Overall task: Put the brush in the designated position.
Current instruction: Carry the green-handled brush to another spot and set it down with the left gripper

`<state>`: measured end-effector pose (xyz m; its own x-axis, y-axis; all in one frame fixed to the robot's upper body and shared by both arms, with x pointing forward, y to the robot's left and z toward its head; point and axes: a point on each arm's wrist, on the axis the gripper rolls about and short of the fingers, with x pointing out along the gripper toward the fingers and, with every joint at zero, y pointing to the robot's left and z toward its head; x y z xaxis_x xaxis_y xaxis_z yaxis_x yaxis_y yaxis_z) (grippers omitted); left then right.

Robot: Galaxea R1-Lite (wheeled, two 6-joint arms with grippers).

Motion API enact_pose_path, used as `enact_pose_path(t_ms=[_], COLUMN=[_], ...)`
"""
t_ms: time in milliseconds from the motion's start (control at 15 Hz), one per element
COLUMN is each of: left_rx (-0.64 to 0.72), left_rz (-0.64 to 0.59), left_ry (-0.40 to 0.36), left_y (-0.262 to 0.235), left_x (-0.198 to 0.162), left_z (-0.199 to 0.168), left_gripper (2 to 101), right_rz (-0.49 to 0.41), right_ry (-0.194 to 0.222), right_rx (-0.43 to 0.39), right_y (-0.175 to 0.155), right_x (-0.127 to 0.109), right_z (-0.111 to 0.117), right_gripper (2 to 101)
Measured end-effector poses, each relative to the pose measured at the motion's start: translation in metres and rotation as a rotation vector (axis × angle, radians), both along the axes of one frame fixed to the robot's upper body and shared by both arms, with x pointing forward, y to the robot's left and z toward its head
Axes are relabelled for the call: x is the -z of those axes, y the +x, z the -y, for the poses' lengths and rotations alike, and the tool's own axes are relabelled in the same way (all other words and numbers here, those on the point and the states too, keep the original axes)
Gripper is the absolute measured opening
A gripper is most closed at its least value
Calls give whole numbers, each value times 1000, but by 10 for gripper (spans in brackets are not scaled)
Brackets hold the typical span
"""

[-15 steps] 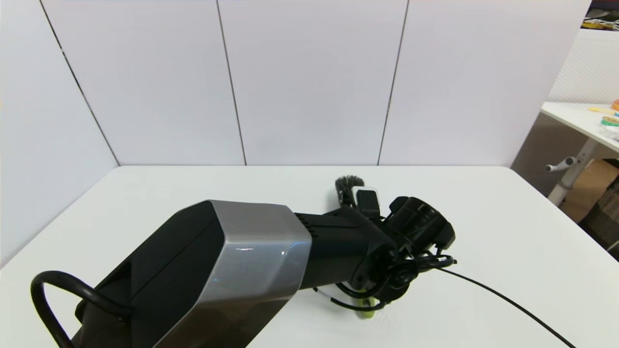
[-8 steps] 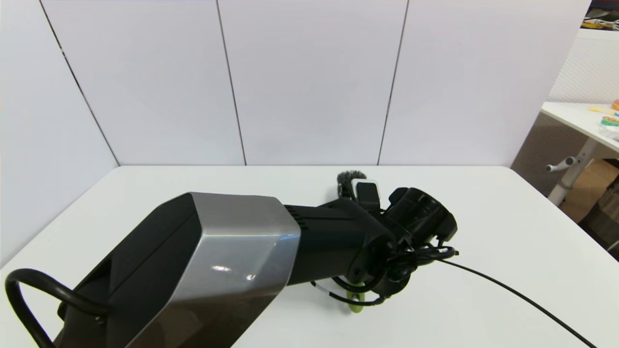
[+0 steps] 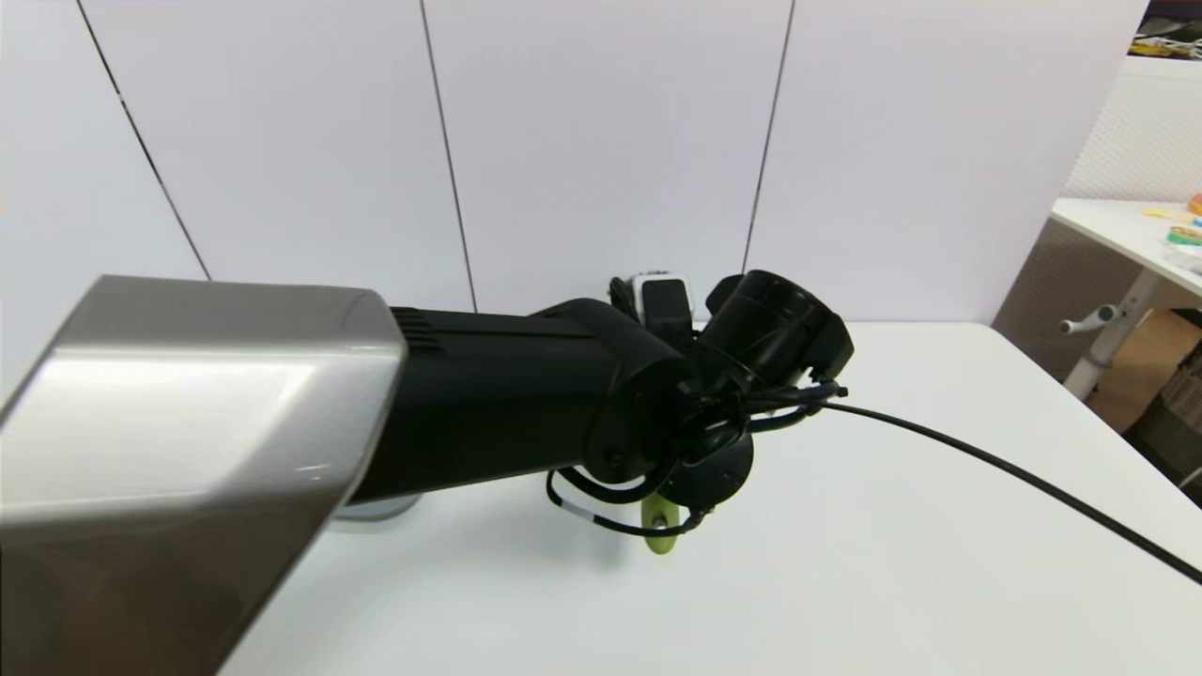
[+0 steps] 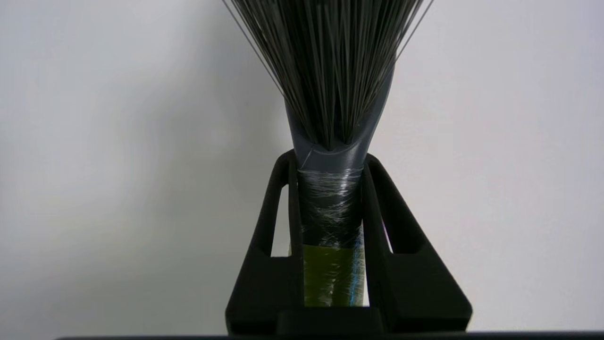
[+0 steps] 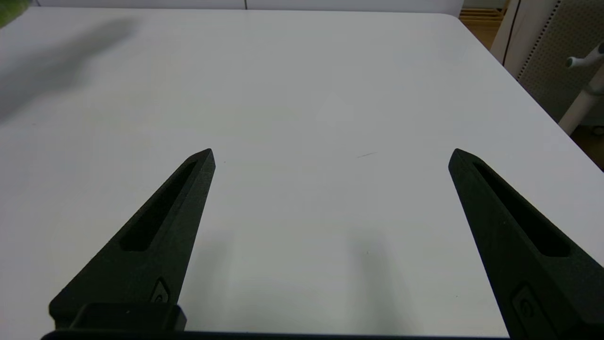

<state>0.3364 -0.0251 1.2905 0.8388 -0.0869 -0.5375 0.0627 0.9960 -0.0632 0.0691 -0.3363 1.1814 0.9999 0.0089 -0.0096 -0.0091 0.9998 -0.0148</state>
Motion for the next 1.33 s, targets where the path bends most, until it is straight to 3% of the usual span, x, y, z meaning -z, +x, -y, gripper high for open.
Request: enact_pose_path(t_ms=[400, 733, 800, 1333], left_rx=[-80, -288, -342, -674], left_rz=[38, 66, 64, 19], left_ry=[-19, -197, -202, -94], left_y=[-19, -30, -32, -58], left_x=[-36, -46, -43, -24], left_z=[-52, -80, -88, -148], left_gripper=[216, 216, 216, 216], right_rz=[0, 0, 0, 0], right_ry=[0, 0, 0, 0], right_rx=[0, 0, 0, 0], right_y=[0, 0, 0, 0], right_x=[0, 0, 0, 0], right_z=[0, 0, 0, 0], right_gripper=[980, 980, 980, 980])
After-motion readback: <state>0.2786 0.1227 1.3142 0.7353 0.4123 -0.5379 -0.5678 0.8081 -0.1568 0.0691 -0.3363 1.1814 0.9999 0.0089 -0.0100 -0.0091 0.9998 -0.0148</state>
